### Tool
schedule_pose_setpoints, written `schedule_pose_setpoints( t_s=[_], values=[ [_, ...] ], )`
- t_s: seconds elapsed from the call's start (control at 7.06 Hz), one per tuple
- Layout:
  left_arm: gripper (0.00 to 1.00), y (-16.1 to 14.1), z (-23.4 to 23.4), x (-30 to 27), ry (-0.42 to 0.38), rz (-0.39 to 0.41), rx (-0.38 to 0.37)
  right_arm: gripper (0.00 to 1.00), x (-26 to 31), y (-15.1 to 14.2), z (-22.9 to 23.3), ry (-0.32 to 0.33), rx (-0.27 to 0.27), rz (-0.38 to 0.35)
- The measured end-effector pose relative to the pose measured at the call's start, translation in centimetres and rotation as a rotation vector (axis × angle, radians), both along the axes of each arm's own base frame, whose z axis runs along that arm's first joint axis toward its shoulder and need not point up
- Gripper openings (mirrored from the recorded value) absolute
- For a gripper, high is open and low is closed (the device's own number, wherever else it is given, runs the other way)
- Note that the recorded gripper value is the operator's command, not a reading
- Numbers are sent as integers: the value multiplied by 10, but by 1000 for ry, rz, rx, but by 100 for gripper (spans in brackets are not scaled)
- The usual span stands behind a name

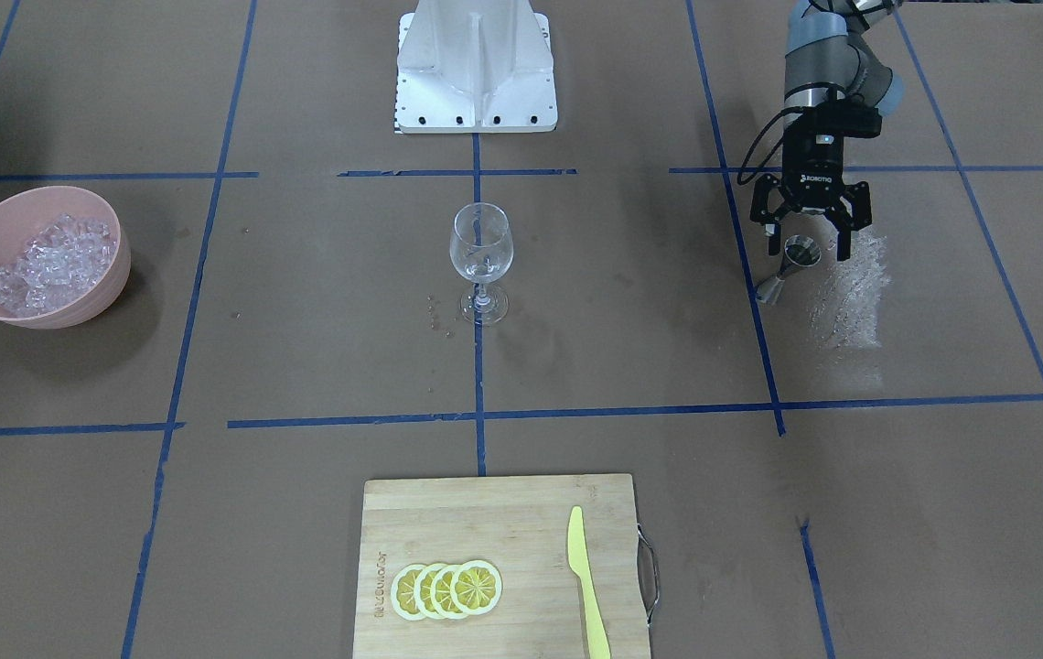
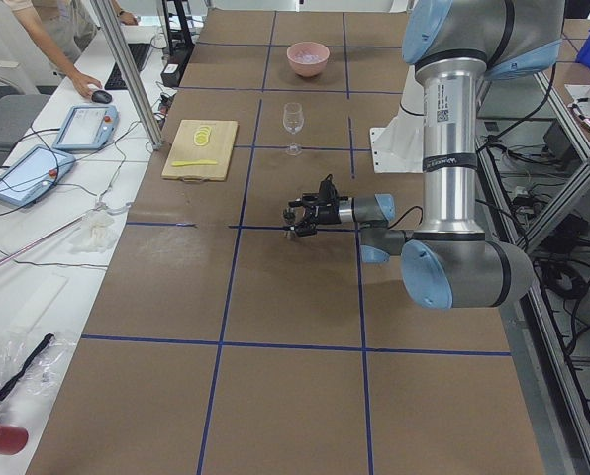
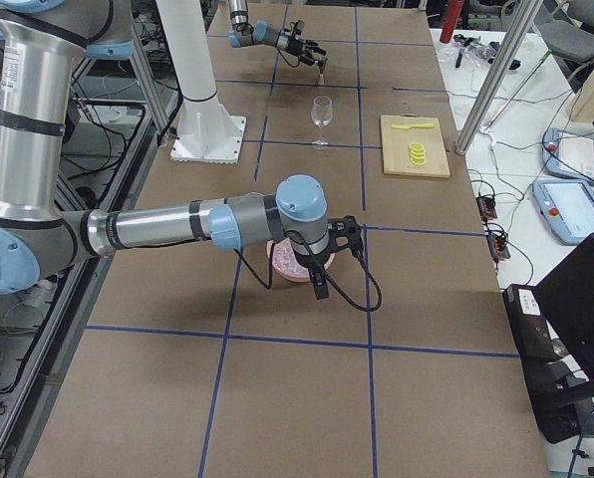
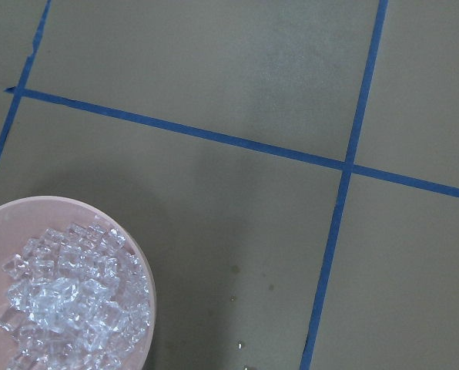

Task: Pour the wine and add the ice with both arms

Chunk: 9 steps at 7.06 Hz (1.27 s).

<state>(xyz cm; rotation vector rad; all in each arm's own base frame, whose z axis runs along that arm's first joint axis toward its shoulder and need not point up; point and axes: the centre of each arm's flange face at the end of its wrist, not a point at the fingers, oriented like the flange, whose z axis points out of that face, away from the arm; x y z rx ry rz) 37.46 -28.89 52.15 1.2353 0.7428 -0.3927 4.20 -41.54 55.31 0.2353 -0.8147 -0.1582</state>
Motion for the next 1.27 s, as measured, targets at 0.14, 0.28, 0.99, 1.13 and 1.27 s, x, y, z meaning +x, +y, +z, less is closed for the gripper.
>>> schedule_pose_setpoints(
  t_s=[0.14,0.28,0.99,1.13,1.27],
  values=[
    [93,1,5,12,-6,4,-1,100,0,0,1,0,-1,0],
    [91,2,11,19,-11,6,-5,100,0,0,1,0,-2,0],
    [60,5,23,25,-14,13,-14,100,0,-1,1,0,-1,0],
    [60,5,23,26,-13,14,-14,100,0,-1,1,0,-1,0],
    [60,5,24,26,-14,15,-14,100,0,-1,1,0,-1,0]
  ],
)
